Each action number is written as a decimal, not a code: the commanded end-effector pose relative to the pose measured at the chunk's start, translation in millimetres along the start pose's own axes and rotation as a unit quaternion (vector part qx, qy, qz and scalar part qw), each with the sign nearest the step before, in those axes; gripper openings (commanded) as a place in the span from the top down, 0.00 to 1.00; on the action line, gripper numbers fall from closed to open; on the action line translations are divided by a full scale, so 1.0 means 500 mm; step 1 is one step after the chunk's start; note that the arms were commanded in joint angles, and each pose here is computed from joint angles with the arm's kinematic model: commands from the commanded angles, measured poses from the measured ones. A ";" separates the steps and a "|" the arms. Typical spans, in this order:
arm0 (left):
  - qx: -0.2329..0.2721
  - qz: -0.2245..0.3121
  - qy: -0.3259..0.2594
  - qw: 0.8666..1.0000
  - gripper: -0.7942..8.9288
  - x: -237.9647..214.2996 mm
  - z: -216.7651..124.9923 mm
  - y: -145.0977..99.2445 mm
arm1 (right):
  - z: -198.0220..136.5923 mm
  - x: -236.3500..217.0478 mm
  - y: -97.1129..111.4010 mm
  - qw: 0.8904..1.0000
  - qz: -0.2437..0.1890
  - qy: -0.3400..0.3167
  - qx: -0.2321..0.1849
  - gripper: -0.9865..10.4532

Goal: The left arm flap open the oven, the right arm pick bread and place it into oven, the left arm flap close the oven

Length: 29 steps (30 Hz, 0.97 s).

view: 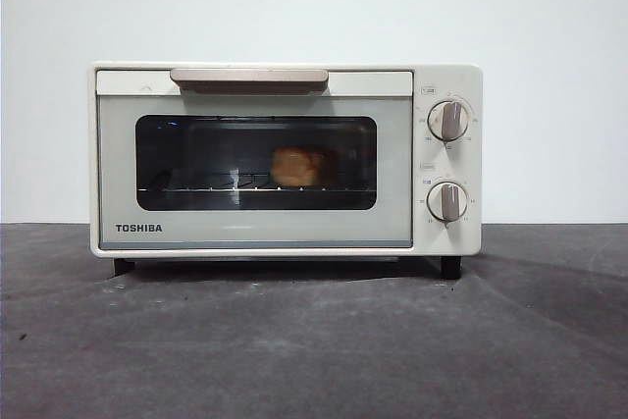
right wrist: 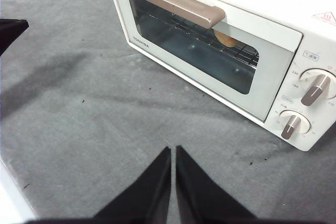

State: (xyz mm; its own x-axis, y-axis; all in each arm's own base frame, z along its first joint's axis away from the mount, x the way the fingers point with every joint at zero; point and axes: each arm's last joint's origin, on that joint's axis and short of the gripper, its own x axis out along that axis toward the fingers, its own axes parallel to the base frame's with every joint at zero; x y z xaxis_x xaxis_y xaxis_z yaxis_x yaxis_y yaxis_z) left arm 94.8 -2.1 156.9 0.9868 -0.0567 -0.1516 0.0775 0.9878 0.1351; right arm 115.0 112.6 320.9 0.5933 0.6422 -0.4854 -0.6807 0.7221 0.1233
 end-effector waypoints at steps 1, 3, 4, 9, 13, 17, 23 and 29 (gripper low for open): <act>0.005 0.000 0.013 1.000 0.90 0.004 -0.015 -0.002 | 0.007 -0.002 0.004 1.000 0.005 -0.007 0.002 0.90; 0.005 0.000 0.013 1.000 0.90 0.004 -0.015 -0.002 | 0.007 -0.002 0.004 1.000 0.005 -0.007 0.002 0.90; 0.005 0.000 0.013 1.000 0.90 0.004 -0.015 -0.002 | 0.007 -0.002 0.004 1.000 0.005 -0.007 0.002 0.90; 0.005 0.000 0.013 1.000 0.90 0.004 -0.015 -0.002 | 0.007 -0.002 0.004 1.000 0.005 -0.007 0.002 0.90; 0.005 0.000 0.013 1.000 0.90 0.004 -0.015 -0.002 | 0.007 -0.002 0.004 1.000 0.005 -0.007 0.002 0.90; 0.005 0.000 0.013 1.000 0.90 0.004 -0.015 -0.002 | 0.007 -0.002 0.004 1.000 0.005 -0.007 0.002 0.90; 0.005 0.000 0.013 1.000 0.90 0.004 -0.015 -0.002 | 0.008 -0.007 -0.001 1.000 -0.005 -0.013 -0.008 0.90; 0.005 0.000 0.013 1.000 0.90 0.004 -0.015 -0.002 | 0.000 -0.031 -0.048 0.996 -0.053 -0.071 0.010 0.90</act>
State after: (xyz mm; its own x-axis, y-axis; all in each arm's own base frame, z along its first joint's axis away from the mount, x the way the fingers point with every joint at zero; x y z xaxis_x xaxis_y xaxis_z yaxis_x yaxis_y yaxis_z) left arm 94.8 -2.1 156.9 0.9868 -0.0567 -0.1516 0.0775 0.9878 0.1351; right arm 120.7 87.3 327.1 0.7102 0.5944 -0.3773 -0.6047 0.7894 0.1054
